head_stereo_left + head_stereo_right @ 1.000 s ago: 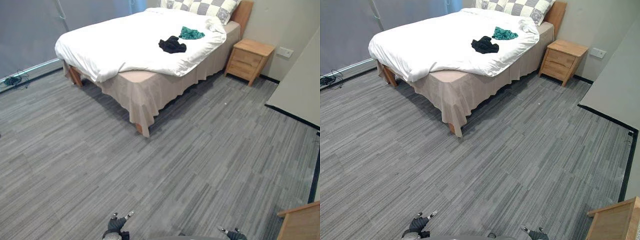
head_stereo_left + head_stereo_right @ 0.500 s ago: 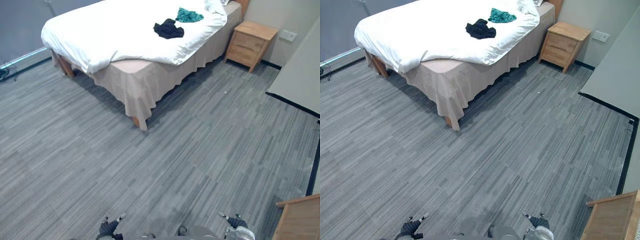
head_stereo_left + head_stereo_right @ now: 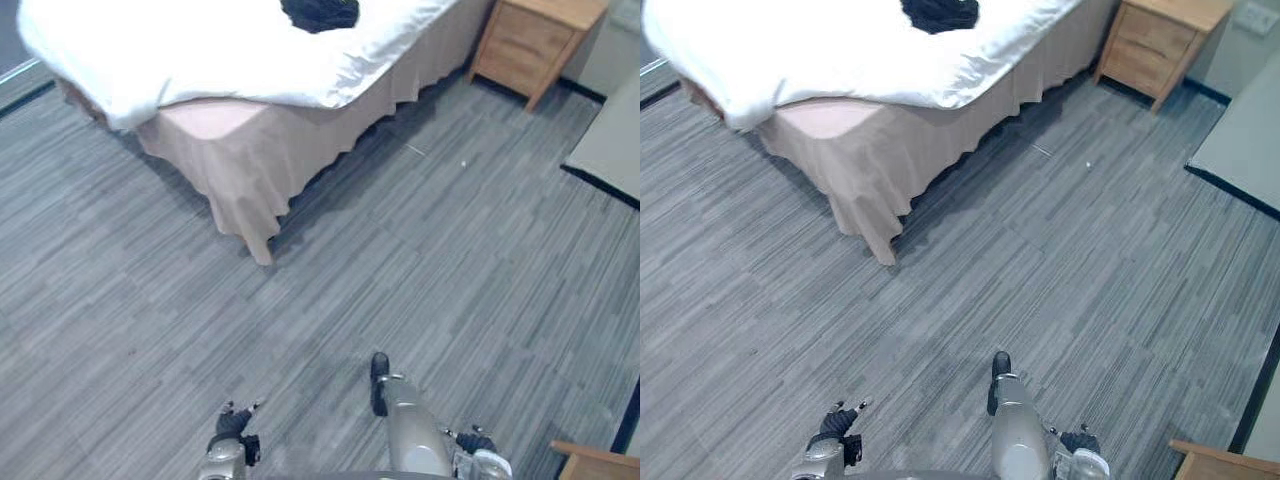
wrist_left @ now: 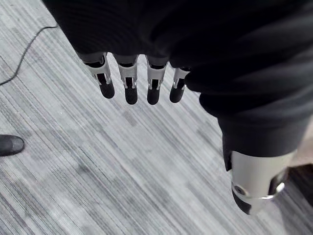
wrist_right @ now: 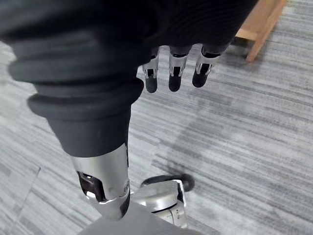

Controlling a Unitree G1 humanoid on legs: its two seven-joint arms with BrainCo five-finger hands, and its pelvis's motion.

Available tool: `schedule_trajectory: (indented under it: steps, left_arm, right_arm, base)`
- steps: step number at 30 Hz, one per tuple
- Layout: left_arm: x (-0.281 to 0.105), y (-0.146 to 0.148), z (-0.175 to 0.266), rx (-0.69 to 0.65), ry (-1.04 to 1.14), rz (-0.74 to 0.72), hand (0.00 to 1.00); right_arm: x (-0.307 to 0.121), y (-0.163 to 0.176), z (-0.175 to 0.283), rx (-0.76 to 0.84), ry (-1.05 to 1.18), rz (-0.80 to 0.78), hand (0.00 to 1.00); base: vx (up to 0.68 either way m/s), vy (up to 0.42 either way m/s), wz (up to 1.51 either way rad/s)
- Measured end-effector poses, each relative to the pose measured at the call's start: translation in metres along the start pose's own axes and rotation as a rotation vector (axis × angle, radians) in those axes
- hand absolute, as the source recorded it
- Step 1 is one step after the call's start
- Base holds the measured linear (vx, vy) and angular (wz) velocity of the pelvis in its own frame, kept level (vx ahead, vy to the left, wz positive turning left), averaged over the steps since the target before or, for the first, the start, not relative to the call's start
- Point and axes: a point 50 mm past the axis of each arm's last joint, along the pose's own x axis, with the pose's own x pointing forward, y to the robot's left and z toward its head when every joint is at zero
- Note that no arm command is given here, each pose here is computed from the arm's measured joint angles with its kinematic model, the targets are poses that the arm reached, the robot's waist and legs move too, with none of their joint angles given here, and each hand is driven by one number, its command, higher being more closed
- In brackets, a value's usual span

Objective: Tidy the bed and pick cloth on bed and put in laundry

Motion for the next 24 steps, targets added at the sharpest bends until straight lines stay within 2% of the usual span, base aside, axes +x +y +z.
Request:
schedule_trajectory:
  steps: [5, 8, 10, 13, 18, 24]
  left_arm:
    - [0.001, 0.009, 0.018, -0.055, -0.093, 0.029, 0.0]
    - [0.001, 0.007, 0.032, -0.076, -0.152, 0.024, 0.0]
    - [0.0, -0.004, 0.029, -0.047, -0.14, -0.01, 0.0]
    - [0.0, -0.001, 0.025, -0.032, -0.121, -0.009, 0.0]
    - [0.001, 0.005, 0.012, -0.007, -0.067, -0.013, 0.0]
    - [-0.001, 0.004, -0.001, 0.082, -0.026, -0.037, 0.0]
  right_arm:
    - [0.0, 0.012, 0.012, -0.116, -0.054, 0.042, 0.0]
    - [0.001, 0.023, 0.029, -0.145, -0.103, 0.067, 0.0]
    - [0.001, 0.017, 0.032, -0.184, -0.139, 0.053, 0.0]
    - [-0.002, 0.02, 0.013, -0.227, -0.094, 0.064, 0.0]
    - [-0.002, 0.024, 0.013, -0.254, -0.091, 0.096, 0.0]
    - [-0.002, 0.017, 0.016, -0.255, -0.113, 0.077, 0.0]
  base:
    - [0.52, -0.138, -0.51]
    - [0.55, 0.014, -0.56]
    - [0.54, 0.097, 0.03]
    - [0.68, 0.167, 1.04]
    - [0.61, 0.151, 1.26]
    - [0.45, -0.166, 1.6]
